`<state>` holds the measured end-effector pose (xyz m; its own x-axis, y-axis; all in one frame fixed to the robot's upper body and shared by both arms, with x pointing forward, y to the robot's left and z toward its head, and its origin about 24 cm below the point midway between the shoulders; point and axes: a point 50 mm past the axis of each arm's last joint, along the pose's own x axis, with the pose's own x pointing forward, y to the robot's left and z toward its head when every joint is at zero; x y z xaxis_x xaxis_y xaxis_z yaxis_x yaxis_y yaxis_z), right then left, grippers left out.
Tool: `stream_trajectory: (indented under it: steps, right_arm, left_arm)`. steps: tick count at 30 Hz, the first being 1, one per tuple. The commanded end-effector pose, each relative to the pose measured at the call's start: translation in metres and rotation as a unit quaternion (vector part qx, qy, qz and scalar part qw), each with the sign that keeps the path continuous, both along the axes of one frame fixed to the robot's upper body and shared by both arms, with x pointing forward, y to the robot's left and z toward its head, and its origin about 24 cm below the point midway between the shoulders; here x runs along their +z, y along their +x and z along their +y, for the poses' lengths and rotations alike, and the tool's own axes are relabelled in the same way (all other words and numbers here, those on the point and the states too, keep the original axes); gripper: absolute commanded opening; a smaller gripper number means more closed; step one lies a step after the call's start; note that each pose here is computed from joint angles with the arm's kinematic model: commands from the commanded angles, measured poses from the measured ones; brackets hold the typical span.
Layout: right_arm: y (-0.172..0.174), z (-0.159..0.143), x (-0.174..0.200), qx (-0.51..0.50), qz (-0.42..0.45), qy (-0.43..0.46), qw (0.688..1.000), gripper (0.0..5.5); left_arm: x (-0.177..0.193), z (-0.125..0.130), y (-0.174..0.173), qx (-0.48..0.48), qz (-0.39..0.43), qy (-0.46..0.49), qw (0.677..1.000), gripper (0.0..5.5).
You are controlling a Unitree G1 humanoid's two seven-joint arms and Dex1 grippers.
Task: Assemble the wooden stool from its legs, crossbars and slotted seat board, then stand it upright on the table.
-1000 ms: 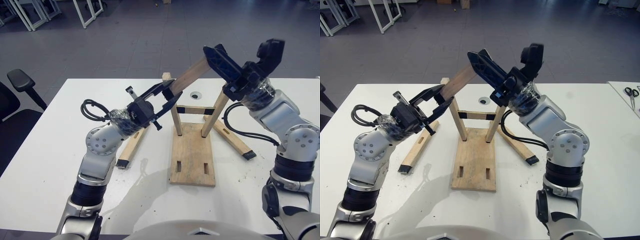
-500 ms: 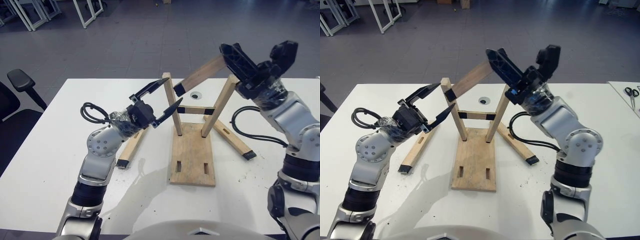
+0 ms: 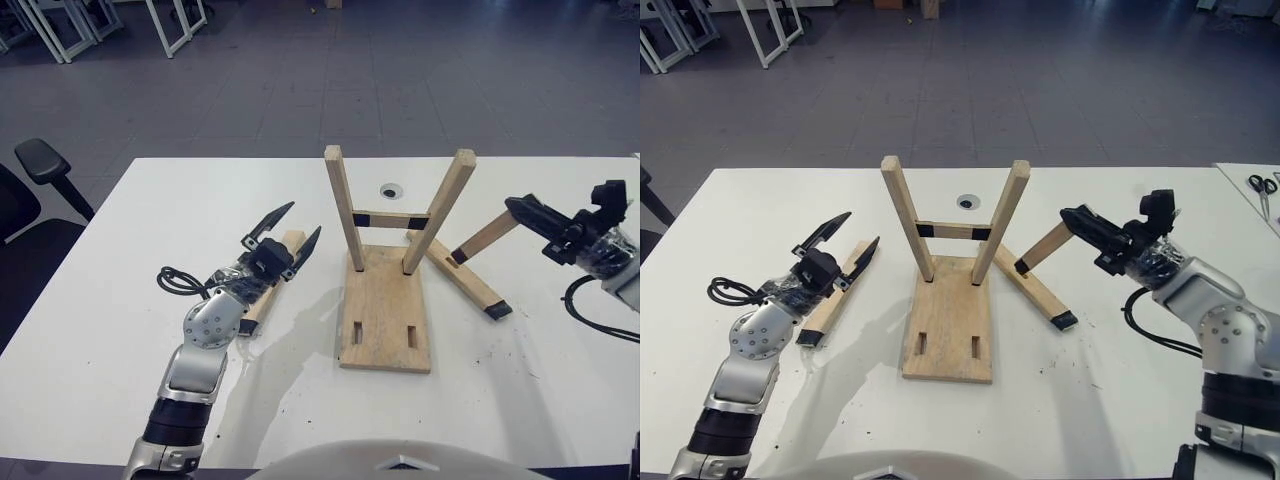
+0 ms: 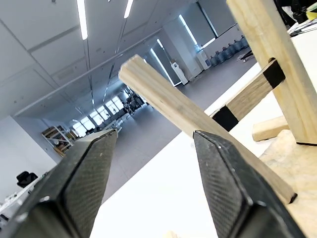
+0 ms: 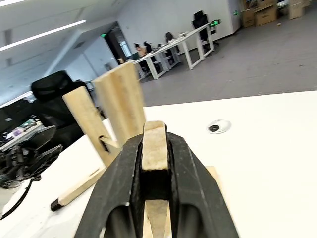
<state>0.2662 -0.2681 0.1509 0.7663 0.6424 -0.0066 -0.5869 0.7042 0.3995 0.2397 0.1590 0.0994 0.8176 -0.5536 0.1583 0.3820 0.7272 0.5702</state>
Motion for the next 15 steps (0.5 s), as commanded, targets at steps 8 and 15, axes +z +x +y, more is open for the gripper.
stream_trajectory:
  steps: [8,15]
  right_arm:
    - [0.031,-0.001,-0.038,-0.051,0.003,-0.063,0.997,0.42]
    - [0.031,0.005,-0.041,-0.033,0.001,-0.067,0.997,0.42]
  left_arm:
    - [-0.007,-0.002,0.006,0.016,0.024,0.02,0.999,2.82]
    - [-0.008,-0.002,0.005,0.02,0.027,0.019,0.999,2.82]
